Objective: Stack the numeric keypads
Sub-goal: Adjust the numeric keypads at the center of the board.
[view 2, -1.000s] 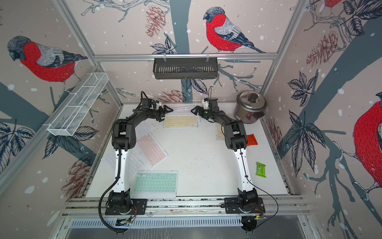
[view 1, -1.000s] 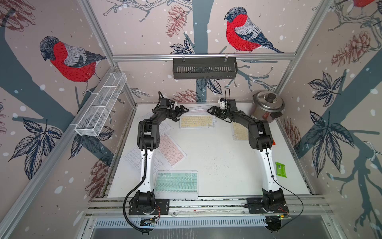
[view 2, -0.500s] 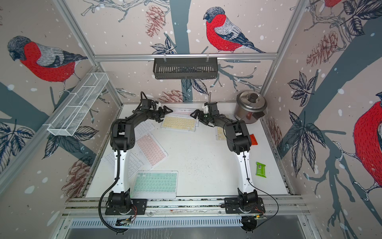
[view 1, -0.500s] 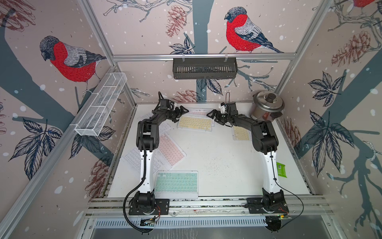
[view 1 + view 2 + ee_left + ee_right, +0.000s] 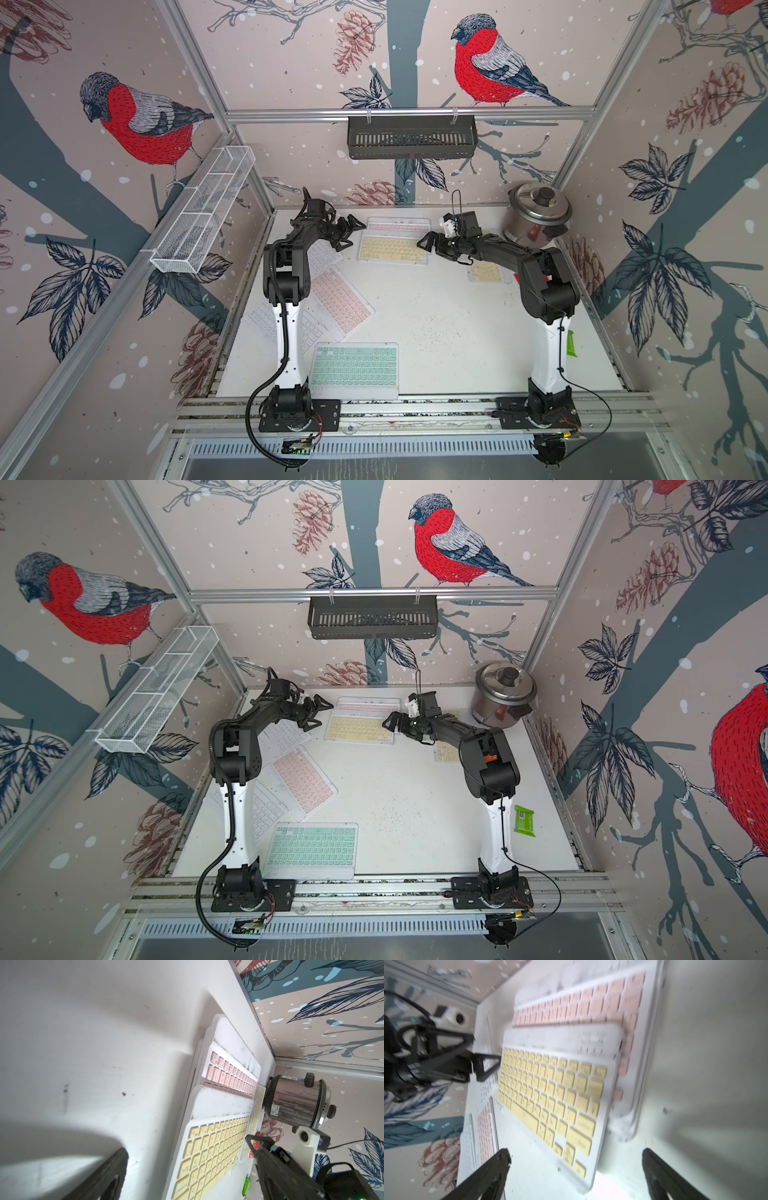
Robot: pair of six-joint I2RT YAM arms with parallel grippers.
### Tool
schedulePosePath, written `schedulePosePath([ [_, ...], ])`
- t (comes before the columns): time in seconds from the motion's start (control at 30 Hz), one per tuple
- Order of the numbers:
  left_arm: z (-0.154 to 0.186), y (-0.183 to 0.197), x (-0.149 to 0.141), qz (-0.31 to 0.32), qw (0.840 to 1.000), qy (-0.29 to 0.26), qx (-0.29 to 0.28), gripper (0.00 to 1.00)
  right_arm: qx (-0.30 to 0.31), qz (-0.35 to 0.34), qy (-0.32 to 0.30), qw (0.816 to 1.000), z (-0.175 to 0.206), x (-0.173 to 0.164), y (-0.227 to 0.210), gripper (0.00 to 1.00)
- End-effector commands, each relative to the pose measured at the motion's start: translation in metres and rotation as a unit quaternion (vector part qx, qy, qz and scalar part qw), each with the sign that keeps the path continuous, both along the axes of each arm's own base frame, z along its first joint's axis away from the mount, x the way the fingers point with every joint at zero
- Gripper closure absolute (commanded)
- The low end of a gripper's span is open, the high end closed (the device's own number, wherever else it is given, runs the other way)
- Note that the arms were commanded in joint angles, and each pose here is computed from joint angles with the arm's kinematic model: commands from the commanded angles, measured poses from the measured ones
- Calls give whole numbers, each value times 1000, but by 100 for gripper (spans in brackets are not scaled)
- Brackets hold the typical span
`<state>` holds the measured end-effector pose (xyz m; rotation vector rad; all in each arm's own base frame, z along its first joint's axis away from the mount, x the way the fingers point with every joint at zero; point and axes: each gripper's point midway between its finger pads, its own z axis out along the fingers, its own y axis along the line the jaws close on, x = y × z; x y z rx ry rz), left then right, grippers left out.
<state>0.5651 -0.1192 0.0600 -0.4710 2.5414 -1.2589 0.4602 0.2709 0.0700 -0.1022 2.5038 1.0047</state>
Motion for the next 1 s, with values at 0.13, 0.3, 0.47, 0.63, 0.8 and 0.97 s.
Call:
schedulePosePath([
  [0.13,-7,4,-45,7,999,51,14,4,-141,-30,-29,989,-17,-44,-14,0],
  [0.3,-13,-1,-79,16,997,69,-12,4,-258,-34,-42,965,-41,-51,-1,0],
  [0.47,-14,-2,-99,20,997,74,-18,3,-294,-78,-37,952,-59,-45,4,0],
  [0.63,-15,-16,-101,12,997,77,-28,4,-286,-92,-25,953,-68,-36,10,0],
  [0.8,-11,-28,-90,6,997,70,-34,4,-267,-86,-19,960,-69,-27,23,0],
  [0.97,-8,-28,-75,11,997,65,-31,4,-242,-92,-10,966,-65,-16,24,0],
])
